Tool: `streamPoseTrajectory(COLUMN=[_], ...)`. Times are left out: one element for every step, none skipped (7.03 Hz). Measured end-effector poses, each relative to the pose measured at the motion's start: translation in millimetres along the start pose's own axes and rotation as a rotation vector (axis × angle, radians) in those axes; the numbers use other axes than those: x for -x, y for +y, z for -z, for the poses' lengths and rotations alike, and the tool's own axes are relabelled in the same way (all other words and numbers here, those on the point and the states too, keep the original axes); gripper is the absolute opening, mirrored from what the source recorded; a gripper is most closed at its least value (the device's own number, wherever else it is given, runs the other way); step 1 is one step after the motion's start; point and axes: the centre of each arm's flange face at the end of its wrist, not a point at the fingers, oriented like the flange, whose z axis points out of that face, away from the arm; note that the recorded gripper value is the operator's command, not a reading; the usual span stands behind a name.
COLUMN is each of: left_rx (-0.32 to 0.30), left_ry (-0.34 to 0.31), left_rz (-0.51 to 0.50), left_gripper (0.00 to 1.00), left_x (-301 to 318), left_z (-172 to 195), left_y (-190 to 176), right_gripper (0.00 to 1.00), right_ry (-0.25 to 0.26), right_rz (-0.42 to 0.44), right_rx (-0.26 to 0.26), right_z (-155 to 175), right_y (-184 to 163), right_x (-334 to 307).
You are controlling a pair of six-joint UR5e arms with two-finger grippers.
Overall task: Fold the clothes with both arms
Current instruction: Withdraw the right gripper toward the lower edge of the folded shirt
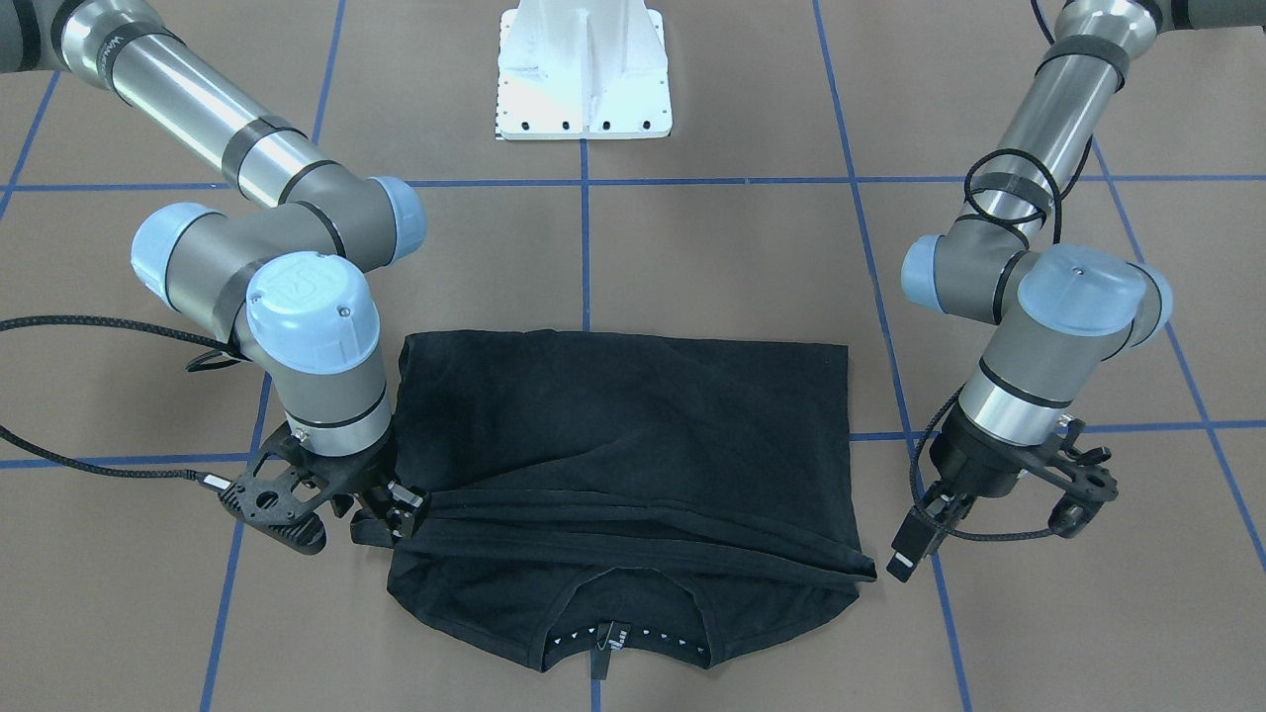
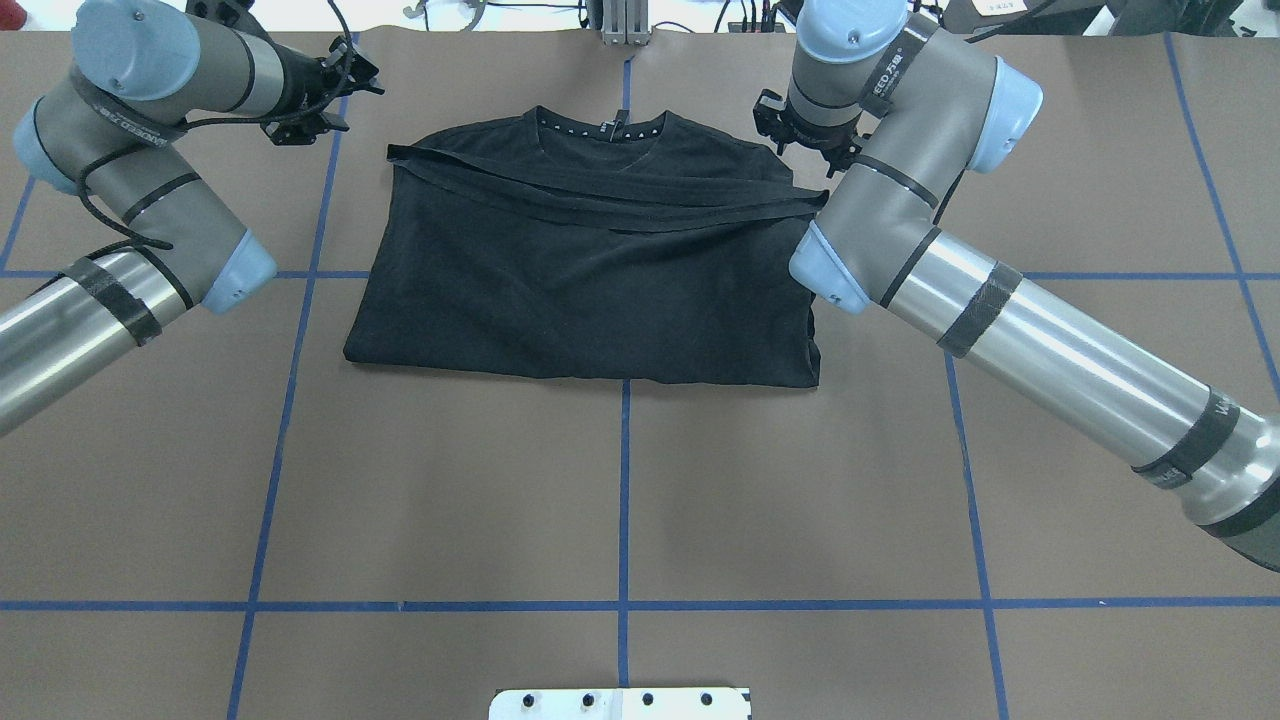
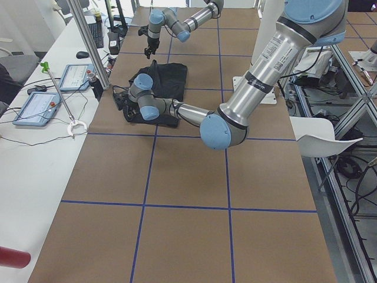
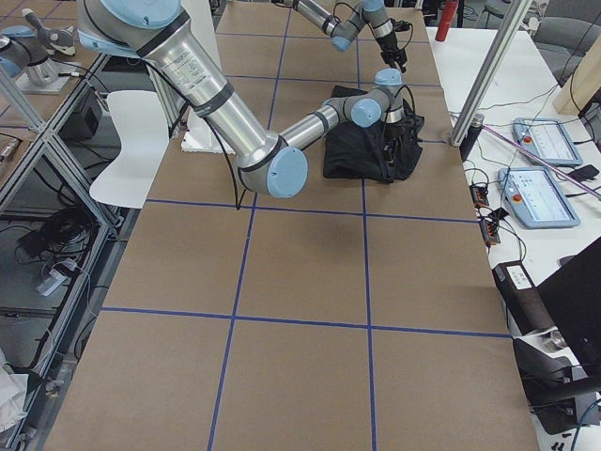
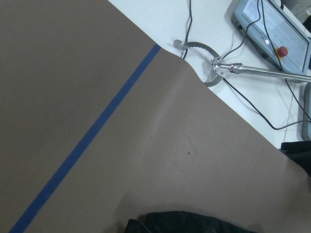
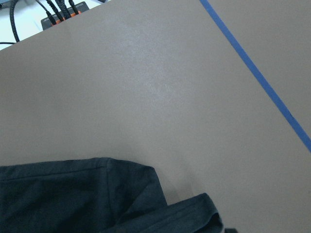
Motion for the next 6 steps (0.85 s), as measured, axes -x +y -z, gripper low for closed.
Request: streamPoseTrajectory(left_rx=[-0.004, -0.007, -0.008, -0.009, -0.011, -0.02], left_ry=[0.007, 0.011, 0.014, 0.017, 0.023, 0.033], left_rz=[0.005, 0.008, 0.008, 0.008, 0.006, 0.004], left_gripper=[0.86, 0.86, 0.86, 0.87, 0.87, 0.87], left_x=[-3, -5, -6, -6, -9, -12], left_z=[3, 6, 7, 8, 10, 13], left_y=[-3, -6, -7, -7, -7, -7], right_gripper=[0.91, 0.91, 0.9, 0.89, 0.88, 0.89], right_ry=[-0.025, -0.039, -0.05, -0.073, -0.107, -0.143], right_rz=[-0.039, -0.086, -0.139, -0.211, -0.284, -0.338], right_rx=[0.018, 0.047, 0.071, 0.093, 0.115, 0.137], right_z=[8, 8, 7, 2, -4, -7], right_y=[19, 51, 76, 93, 108, 123], right_x=[-16, -43, -70, -95, -120, -144])
